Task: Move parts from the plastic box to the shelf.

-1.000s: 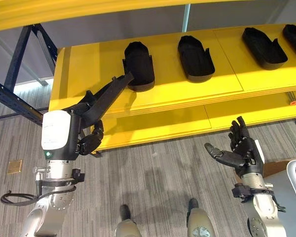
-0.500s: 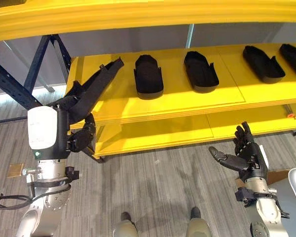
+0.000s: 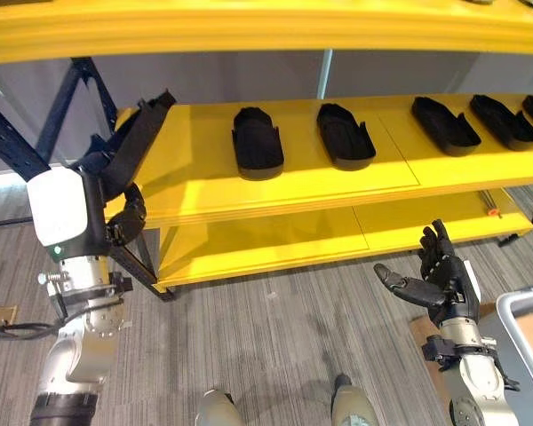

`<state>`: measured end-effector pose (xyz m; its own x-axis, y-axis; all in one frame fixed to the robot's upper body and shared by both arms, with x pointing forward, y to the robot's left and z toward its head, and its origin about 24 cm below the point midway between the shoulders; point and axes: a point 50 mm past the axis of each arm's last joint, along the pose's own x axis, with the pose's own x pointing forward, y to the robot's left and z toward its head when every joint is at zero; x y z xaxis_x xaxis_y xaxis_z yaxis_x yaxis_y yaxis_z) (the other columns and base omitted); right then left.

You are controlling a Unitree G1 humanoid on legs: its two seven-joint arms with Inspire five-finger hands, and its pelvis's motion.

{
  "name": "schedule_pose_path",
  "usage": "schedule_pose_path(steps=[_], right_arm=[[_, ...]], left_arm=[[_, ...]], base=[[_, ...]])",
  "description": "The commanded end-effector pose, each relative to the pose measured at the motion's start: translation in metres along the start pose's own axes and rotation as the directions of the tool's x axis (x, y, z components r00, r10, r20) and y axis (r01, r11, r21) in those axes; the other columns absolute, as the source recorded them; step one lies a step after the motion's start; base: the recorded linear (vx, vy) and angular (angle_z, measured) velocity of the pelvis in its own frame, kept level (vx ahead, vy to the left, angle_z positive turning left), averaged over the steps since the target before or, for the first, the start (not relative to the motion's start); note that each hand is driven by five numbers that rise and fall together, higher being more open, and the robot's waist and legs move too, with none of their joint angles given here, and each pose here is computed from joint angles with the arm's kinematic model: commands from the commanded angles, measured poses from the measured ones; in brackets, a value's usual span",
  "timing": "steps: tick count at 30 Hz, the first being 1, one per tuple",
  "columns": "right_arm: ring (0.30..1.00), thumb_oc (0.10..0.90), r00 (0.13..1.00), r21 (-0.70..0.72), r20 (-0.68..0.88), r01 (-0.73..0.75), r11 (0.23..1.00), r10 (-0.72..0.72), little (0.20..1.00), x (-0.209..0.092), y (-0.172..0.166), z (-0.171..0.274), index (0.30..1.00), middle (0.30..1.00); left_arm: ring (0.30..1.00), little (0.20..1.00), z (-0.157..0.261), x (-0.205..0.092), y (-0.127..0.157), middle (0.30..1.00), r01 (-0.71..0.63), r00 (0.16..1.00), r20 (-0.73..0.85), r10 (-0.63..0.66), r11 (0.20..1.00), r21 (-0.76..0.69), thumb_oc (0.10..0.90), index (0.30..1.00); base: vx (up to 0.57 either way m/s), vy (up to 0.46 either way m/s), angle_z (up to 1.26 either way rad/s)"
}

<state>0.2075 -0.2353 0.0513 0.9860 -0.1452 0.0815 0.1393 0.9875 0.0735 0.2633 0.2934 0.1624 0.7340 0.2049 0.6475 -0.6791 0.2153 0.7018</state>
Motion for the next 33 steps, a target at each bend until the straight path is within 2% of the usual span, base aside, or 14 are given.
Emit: schedule_pose_path(steps=[1, 9, 20, 28, 33], right_arm=[[1.0, 0.9, 0.972, -0.013, 0.225, -0.073, 0.997, 0.074, 1.0, 0.017, 0.009, 0.042, 1.0, 1.0], [1.0, 0.9, 0.972, -0.019, 0.196, -0.125, 0.992, 0.127, 1.0, 0.015, 0.015, 0.038, 1.0, 1.0], [1.0, 0.9, 0.969, -0.046, 0.18, -0.161, 0.986, 0.166, 1.0, 0.011, 0.017, 0.038, 1.0, 1.0], [1.0, 0.9, 0.961, -0.064, 0.19, -0.193, 0.979, 0.202, 1.0, 0.01, 0.02, 0.041, 1.0, 1.0], [1.0, 0.9, 0.956, -0.075, 0.193, -0.209, 0.975, 0.22, 1.0, 0.01, 0.022, 0.042, 1.0, 1.0]], left_arm=[[0.3, 0.3, 0.027, 0.058, 0.047, 0.3, -0.32, 0.937, 0.148, 0.315, 0.947, 0.01, 0.4, 0.3], [0.3, 0.3, 0.033, 0.092, 0.045, 0.3, -0.339, 0.935, 0.122, 0.332, 0.94, 0.047, 0.4, 0.3], [0.3, 0.3, 0.047, 0.142, 0.051, 0.3, -0.33, 0.941, 0.149, 0.305, 0.923, 0.197, 0.4, 0.3], [0.3, 0.3, 0.044, 0.169, 0.053, 0.3, -0.245, 0.969, 0.125, 0.214, 0.9, 0.362, 0.4, 0.3], [0.3, 0.3, 0.037, 0.176, 0.055, 0.3, -0.209, 0.978, 0.083, 0.192, 0.884, 0.418, 0.4, 0.3]], base=[[-0.03, -0.033, 0.09], [-0.04, -0.032, -0.03], [-0.01, -0.022, -0.02], [0.0, -0.015, -0.03], [0.0, 0.0, 0.0]])
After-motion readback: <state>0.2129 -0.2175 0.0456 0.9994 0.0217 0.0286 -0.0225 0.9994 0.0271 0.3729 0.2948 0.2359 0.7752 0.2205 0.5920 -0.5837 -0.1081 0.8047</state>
